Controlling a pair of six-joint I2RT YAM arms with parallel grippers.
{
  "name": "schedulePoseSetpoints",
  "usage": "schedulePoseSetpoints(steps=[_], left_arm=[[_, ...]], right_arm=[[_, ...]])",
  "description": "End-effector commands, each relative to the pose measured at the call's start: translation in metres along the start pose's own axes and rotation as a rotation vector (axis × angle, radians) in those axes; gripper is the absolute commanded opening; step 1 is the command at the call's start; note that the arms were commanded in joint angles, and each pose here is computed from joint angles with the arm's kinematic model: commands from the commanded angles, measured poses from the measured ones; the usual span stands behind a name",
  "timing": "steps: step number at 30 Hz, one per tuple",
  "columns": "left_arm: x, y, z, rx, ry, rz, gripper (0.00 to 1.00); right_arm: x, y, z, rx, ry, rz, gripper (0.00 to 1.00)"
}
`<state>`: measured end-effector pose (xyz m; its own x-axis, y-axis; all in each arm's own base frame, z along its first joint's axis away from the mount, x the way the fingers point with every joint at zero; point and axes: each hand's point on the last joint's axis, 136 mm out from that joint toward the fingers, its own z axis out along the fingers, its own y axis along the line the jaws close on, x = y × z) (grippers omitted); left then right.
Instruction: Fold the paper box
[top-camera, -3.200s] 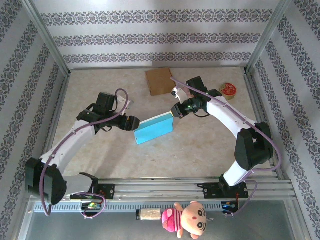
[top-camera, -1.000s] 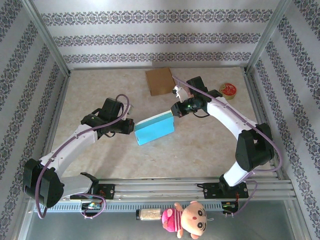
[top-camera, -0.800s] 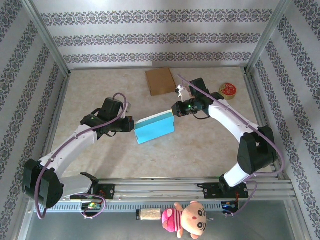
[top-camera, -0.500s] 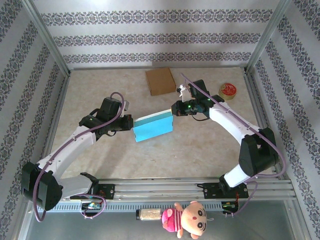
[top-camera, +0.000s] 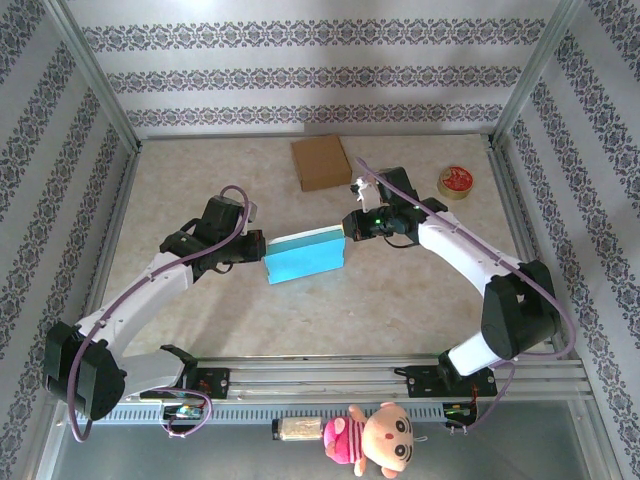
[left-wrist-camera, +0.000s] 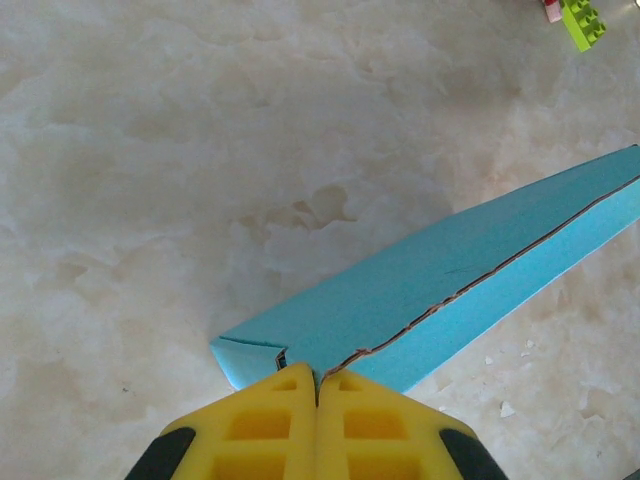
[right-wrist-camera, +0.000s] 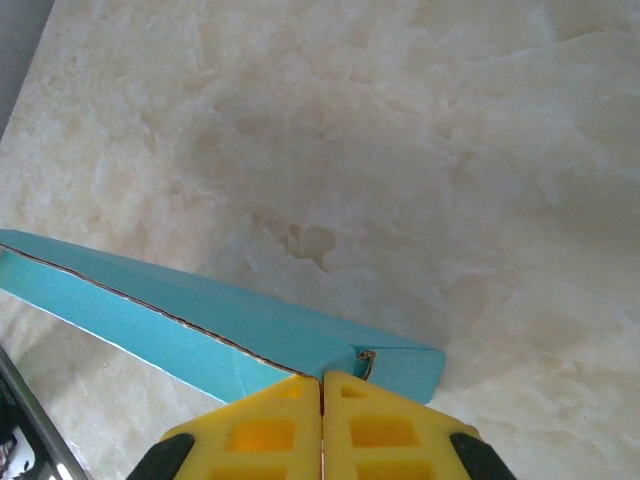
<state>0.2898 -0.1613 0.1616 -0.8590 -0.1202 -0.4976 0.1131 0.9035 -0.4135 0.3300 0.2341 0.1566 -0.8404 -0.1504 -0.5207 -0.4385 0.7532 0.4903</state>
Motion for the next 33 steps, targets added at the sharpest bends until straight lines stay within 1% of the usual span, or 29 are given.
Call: schedulePoseSetpoints(steps=[1,11,20,25,29,33], left_arm=[[-0.006,-0.003,0.002,0.003,-0.023,-0.023,0.02],[-0.009,-0.006,0.002,0.022,-0.033,-0.056,0.02],[-0.007,-0.006,0.007,0.02,-0.013,-0.057,0.02],[0.007,0.009,0.008,-0.044,0.034,-0.047,0.02],[0.022,0.01,0.01,-0.029,0.072,-0.063,0.02],[0.042,0.021,0.016,-0.055,0.125,-0.095,0.02]], right_arm=[[0.019,-0.005,0.003,0.042,0.042,-0.029,0.08],[0.025,0.003,0.007,0.029,0.052,-0.039,0.09],[0.022,0.007,0.005,0.021,0.046,-0.05,0.09],[0.024,0.007,0.005,0.022,0.053,-0.054,0.09],[0.027,0.007,0.006,0.024,0.051,-0.051,0.09],[0.033,0.005,0.008,0.03,0.052,-0.046,0.09]])
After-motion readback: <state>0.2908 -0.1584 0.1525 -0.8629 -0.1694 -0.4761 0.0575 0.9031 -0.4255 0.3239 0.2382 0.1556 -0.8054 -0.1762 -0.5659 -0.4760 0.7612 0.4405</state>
